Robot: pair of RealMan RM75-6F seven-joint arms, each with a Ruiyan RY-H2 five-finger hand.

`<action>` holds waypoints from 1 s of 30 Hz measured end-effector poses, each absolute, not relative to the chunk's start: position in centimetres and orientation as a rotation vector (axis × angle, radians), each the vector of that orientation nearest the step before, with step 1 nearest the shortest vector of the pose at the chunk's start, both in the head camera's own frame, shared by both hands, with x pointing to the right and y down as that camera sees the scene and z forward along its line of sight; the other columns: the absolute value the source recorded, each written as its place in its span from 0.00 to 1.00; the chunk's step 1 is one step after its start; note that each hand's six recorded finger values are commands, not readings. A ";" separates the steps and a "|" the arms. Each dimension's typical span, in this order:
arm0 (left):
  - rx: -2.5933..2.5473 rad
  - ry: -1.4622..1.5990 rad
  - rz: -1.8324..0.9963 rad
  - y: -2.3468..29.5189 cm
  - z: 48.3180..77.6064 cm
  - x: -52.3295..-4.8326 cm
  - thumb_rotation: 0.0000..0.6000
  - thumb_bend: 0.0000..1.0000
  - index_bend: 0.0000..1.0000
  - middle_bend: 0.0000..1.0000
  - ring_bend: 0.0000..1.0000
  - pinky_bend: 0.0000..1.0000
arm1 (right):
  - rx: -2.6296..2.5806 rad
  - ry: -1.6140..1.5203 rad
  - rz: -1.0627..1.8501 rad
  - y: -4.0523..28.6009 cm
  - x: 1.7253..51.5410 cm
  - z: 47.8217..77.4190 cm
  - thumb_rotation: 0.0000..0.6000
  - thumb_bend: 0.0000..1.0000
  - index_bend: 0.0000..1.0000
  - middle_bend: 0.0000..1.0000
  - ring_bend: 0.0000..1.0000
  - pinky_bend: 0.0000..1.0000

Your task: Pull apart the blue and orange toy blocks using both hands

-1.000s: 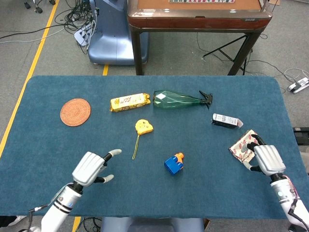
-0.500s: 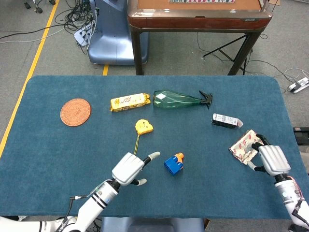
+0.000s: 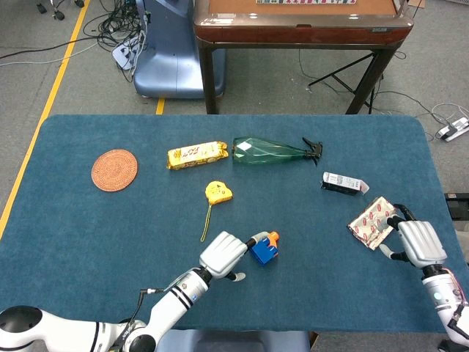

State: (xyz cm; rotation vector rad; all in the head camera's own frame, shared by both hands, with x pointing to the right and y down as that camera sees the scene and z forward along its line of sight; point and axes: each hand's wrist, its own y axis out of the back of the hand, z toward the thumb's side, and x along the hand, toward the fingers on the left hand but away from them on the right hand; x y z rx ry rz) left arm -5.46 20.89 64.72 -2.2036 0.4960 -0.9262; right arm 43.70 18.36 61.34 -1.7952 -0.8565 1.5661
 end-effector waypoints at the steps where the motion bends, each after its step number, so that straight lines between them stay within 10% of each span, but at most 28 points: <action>1: -2.202 0.491 -0.923 20.8 64.9 -5.1 1.00 0.00 0.11 1.00 1.00 1.00 | -1.795 -0.857 1.568 18.4 43.8 61.3 1.00 0.21 0.48 0.41 0.40 0.51; 30: -2.234 0.466 -0.858 20.8 67.1 1.2 1.00 0.00 0.12 1.00 1.00 1.00 | -1.797 -0.850 1.614 19.0 44.8 61.9 1.00 0.21 0.48 0.41 0.40 0.51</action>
